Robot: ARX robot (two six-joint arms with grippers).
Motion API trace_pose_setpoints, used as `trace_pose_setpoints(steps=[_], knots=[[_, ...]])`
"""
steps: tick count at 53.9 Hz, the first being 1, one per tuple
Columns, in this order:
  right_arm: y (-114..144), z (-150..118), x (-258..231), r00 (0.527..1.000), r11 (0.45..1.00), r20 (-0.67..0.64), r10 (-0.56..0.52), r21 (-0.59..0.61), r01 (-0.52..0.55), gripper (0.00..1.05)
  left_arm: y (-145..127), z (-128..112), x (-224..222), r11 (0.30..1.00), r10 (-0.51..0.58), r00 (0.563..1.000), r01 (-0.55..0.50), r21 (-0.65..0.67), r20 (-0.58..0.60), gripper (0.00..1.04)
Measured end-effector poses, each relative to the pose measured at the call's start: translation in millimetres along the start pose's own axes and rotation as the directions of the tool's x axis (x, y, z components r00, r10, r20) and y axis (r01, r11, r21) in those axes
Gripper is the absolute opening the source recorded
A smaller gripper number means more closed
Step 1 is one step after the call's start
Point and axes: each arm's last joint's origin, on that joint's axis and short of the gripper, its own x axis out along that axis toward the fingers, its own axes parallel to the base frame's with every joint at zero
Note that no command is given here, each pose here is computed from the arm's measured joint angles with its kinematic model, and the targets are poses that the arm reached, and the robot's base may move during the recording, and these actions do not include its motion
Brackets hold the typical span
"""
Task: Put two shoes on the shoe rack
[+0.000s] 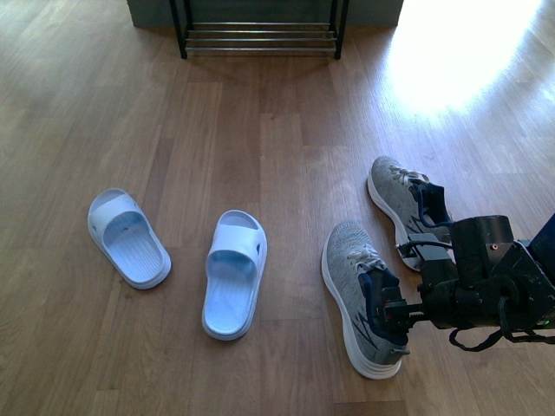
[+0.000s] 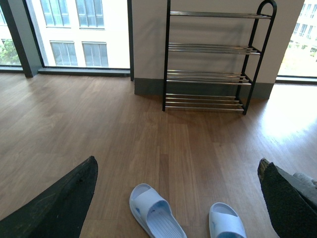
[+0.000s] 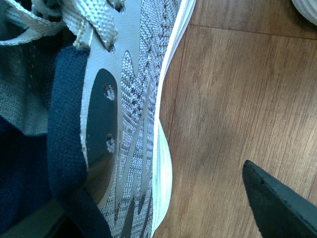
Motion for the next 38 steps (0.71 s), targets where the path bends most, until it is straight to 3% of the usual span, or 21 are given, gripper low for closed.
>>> trace_pose_setpoints(steps=[22, 38], knots=[[5, -10, -5, 0.999, 0.999, 0.004, 0.044, -0.001, -0.044, 0.02, 0, 0, 0, 1.000, 0.000, 1.000, 0.000, 0.000, 0.000, 0.95], [-3, -21, -50, 0.999, 0.995, 0.036, 0.019, 0.095, -0.023, 0.01, 0, 0, 0, 1.000, 0.000, 1.000, 0.000, 0.000, 0.000, 0.95]])
